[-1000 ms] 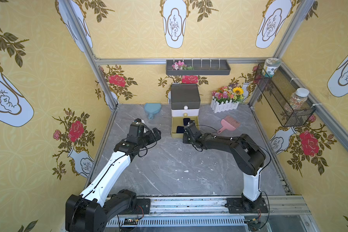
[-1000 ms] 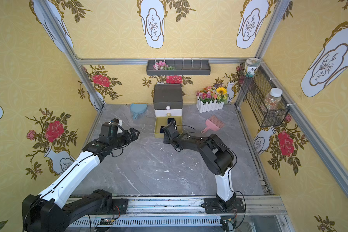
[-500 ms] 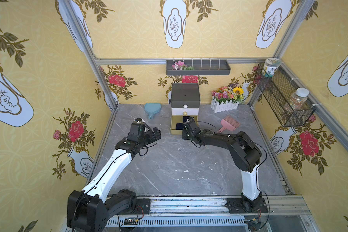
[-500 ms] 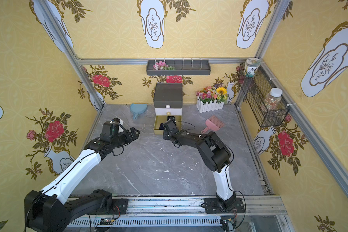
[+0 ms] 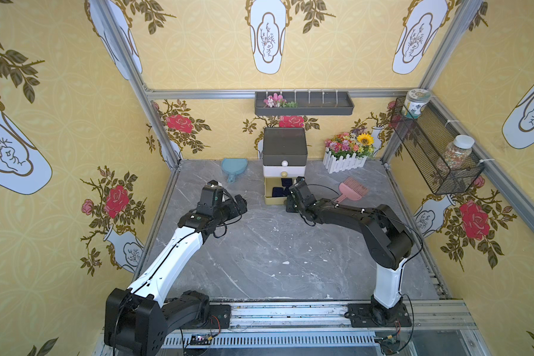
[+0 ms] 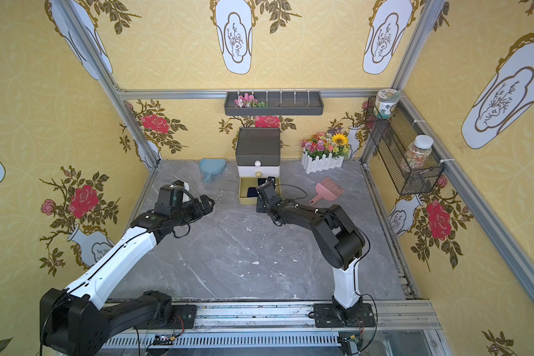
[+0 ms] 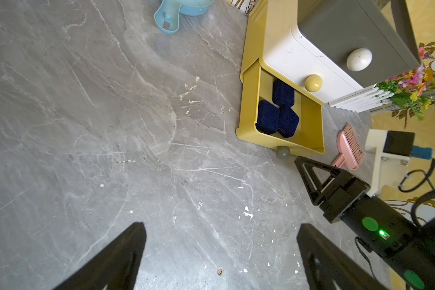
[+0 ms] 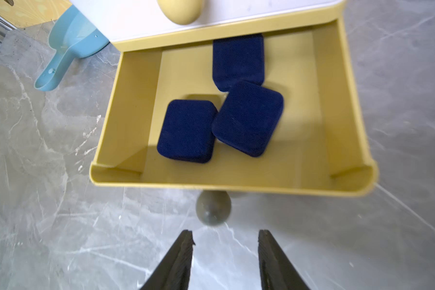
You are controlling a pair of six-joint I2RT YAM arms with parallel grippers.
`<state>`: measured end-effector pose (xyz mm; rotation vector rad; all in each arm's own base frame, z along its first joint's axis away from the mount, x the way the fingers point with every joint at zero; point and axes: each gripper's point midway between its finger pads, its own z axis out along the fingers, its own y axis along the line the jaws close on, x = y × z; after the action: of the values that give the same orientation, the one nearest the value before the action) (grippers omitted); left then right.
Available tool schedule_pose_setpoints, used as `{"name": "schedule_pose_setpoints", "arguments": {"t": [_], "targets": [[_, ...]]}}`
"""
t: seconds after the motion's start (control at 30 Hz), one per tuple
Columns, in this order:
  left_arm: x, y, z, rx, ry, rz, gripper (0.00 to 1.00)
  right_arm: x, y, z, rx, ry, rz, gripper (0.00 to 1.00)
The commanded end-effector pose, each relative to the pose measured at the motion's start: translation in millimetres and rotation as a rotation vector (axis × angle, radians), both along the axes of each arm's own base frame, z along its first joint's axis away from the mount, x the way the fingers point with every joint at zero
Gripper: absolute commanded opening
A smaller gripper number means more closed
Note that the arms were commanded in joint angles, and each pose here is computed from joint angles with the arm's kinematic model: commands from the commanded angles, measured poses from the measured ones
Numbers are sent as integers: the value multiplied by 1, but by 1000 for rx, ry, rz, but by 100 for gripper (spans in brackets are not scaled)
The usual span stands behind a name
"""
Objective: Place the brooch boxes into the drawer by color
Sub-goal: Close the drawer in the storage box.
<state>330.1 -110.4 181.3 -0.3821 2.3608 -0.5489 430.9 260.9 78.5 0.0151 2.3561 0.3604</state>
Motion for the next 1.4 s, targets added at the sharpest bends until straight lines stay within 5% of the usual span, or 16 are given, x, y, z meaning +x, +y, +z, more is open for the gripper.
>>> {"name": "schedule_pose_setpoints", "arguments": {"t": [0.0,0.2,1.0,1.37], "targets": [[2,-2,5,-12,-18,-6,100,-3,-6,9,71,-36,-7,38],[1,-4,4,-28,-14,-10,100,4,-31,-9,212,4,-51,0],[8,-3,-14,1,23,-3,100,78,-12,-16,357,-65,-73,0],[18,-2,-22,4,16,11,100,108,-25,-16,440,-87,-101,11]]}}
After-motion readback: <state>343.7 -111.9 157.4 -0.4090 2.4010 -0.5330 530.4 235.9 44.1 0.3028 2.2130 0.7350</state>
